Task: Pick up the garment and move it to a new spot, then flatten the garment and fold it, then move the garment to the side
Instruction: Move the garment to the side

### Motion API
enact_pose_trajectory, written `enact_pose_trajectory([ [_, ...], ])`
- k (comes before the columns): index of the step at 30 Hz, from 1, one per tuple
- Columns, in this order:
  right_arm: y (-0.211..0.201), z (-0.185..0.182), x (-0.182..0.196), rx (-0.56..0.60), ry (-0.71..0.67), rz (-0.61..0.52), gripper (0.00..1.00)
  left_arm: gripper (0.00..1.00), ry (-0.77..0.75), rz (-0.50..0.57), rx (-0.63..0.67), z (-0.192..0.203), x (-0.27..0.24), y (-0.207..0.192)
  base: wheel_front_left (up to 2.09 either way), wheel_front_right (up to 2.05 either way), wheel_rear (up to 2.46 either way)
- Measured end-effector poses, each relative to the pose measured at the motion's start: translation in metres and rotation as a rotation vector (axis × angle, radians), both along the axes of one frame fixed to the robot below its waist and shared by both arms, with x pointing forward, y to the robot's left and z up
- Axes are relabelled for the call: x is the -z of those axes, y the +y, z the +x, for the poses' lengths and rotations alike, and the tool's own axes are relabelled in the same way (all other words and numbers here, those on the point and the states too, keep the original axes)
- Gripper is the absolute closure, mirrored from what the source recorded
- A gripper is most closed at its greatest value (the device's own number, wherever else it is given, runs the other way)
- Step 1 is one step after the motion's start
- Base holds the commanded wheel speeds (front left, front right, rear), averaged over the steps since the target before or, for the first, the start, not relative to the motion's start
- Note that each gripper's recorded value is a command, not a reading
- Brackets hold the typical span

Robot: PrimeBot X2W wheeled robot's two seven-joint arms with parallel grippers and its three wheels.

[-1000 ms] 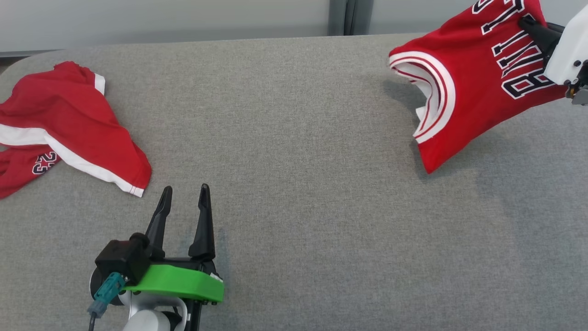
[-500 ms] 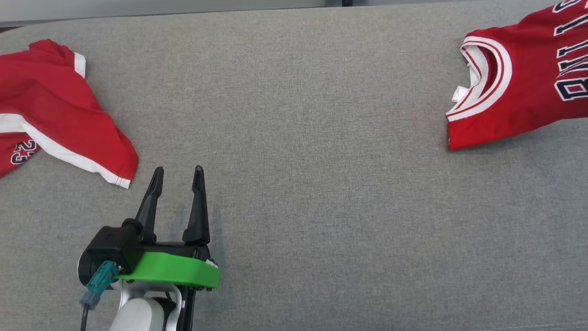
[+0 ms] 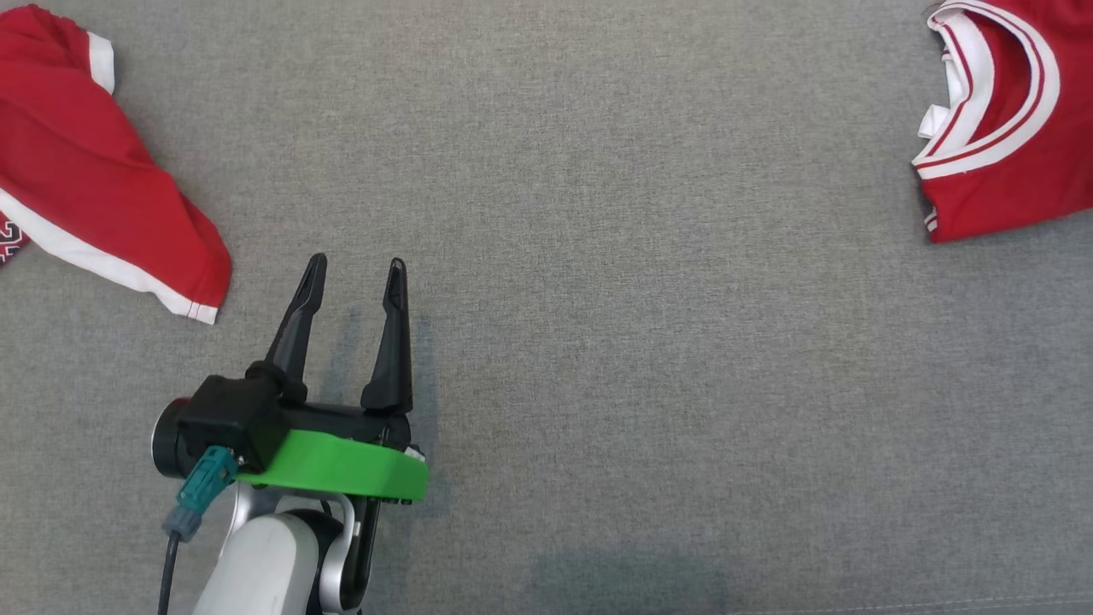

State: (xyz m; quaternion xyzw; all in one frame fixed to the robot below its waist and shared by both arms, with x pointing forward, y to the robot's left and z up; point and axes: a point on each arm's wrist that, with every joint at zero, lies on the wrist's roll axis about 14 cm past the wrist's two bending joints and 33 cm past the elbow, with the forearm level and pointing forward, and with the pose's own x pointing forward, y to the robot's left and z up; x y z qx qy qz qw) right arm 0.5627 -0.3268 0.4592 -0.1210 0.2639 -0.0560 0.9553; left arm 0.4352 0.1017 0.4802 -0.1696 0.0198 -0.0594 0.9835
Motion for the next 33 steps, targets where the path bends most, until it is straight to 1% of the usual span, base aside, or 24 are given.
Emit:
enact_pose_trajectory([
  [4,-0.007,0.006,0.016,-0.039,0.022,-0.121,1.00,0.00,0.015,0.012,-0.012,0.004,0.006,0.005,0.00,0.00,0.00],
  [6,-0.004,0.009,0.022,-0.076,0.029,-0.173,1.00,0.00,0.021,0.016,-0.022,0.005,0.008,0.009,0.00,0.00,0.00],
  [9,0.002,0.015,0.030,-0.113,0.034,-0.213,1.00,0.00,0.034,0.023,-0.040,0.005,0.013,0.016,0.00,0.00,0.00],
  [11,0.000,0.016,0.036,-0.111,0.047,-0.225,1.00,0.00,0.041,0.030,-0.052,0.006,0.016,0.021,0.00,0.00,0.00],
  [12,-0.002,0.016,0.039,-0.103,0.049,-0.225,0.86,0.00,0.043,0.033,-0.056,0.006,0.017,0.022,0.00,0.00,0.00],
  [13,-0.005,0.015,0.042,-0.088,0.055,-0.226,0.66,0.00,0.046,0.034,-0.057,0.007,0.019,0.023,0.00,0.00,0.00],
  [14,-0.007,0.014,0.045,-0.079,0.061,-0.226,0.25,0.00,0.049,0.034,-0.056,0.007,0.020,0.023,0.00,0.00,0.00],
  [15,-0.009,0.013,0.047,-0.072,0.063,-0.226,0.00,0.00,0.050,0.034,-0.055,0.007,0.020,0.023,0.00,0.00,0.00],
  [22,-0.015,0.008,0.055,-0.033,0.067,-0.202,0.00,0.00,0.055,0.032,-0.047,0.008,0.022,0.020,0.00,0.00,0.00],
  [26,-0.027,0.000,0.059,0.019,0.075,-0.189,0.00,0.00,0.055,0.033,-0.041,0.009,0.023,0.018,0.00,0.00,0.00],
  [29,-0.044,-0.007,0.057,0.045,0.084,-0.236,0.00,0.00,0.054,0.035,-0.036,0.009,0.023,0.018,0.00,0.00,0.00],
  [33,-0.058,-0.014,0.055,0.072,0.091,-0.270,0.00,0.00,0.049,0.040,-0.030,0.010,0.022,0.016,0.00,0.00,0.00],
])
